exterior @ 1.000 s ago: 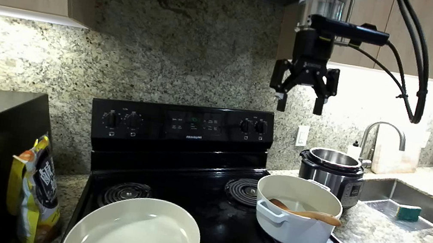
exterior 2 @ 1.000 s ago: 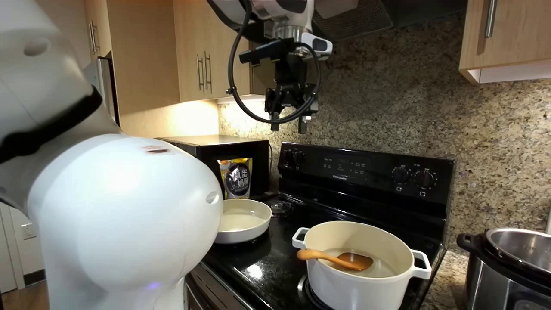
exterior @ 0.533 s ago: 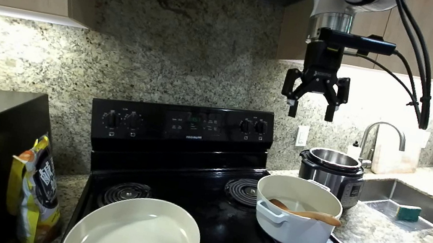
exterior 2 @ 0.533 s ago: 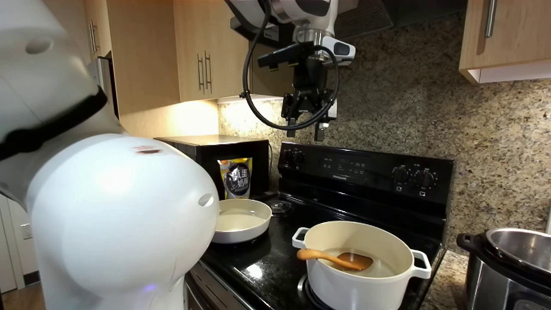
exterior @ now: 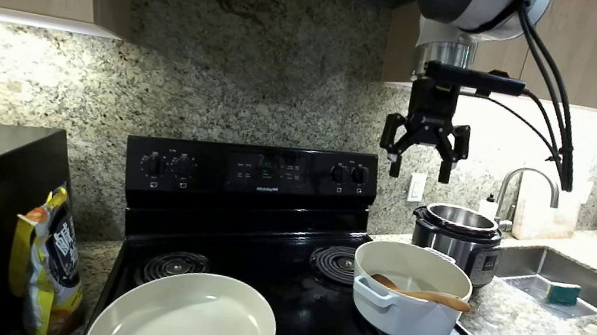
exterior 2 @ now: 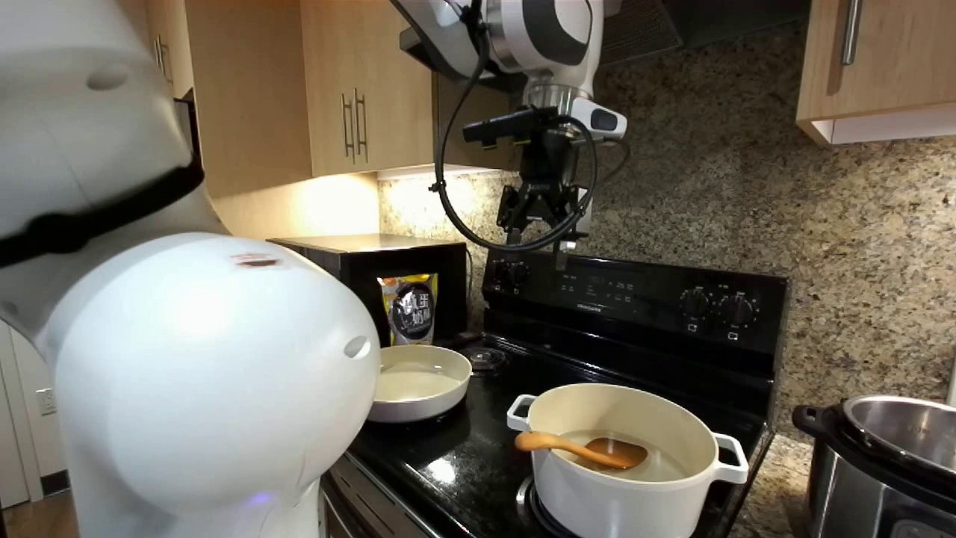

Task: Use the spatula to mix the water in the pot

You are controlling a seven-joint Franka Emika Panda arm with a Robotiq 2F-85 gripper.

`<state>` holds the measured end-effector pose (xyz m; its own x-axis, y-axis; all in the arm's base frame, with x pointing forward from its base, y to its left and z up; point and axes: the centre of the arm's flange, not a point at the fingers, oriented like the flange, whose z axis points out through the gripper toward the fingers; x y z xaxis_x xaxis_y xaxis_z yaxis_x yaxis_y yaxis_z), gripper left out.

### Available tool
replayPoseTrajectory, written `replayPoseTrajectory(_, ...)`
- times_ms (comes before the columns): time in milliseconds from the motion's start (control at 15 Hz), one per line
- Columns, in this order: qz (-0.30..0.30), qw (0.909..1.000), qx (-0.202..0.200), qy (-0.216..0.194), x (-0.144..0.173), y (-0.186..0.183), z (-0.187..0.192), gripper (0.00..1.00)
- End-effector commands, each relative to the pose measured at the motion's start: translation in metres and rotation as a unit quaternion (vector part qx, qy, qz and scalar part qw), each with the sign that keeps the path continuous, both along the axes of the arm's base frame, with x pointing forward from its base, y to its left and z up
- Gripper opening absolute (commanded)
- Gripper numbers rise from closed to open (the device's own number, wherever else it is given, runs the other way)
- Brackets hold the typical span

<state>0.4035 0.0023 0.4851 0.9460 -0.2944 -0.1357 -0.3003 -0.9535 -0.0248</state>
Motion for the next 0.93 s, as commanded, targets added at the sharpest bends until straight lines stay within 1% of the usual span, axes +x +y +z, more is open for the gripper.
replayPoseTrajectory(0, -0.012, 0.9984, 0.033, 0.045, 0.010, -0.016, -0.036, 1.00)
replayPoseTrajectory(67, -0.015, 0.9973, 0.038, 0.060, 0.009, -0.022, -0.044, 1.00)
replayPoseTrajectory(200, -0.001, 0.9943, 0.047, 0.096, 0.006, -0.038, -0.060, 1.00)
replayPoseTrajectory(400, -0.011, 0.9914, 0.038, 0.125, 0.003, -0.060, -0.091, 1.00)
replayPoseTrajectory(533, -0.027, 0.9891, 0.029, 0.142, 0.001, -0.066, -0.112, 1.00)
replayPoseTrajectory(600, -0.033, 0.9885, 0.026, 0.145, 0.000, -0.066, -0.116, 1.00)
replayPoseTrajectory(667, -0.041, 0.9889, 0.031, 0.140, 0.003, -0.062, -0.107, 1.00)
replayPoseTrajectory(867, -0.033, 0.9882, 0.036, 0.145, 0.003, -0.064, -0.111, 1.00)
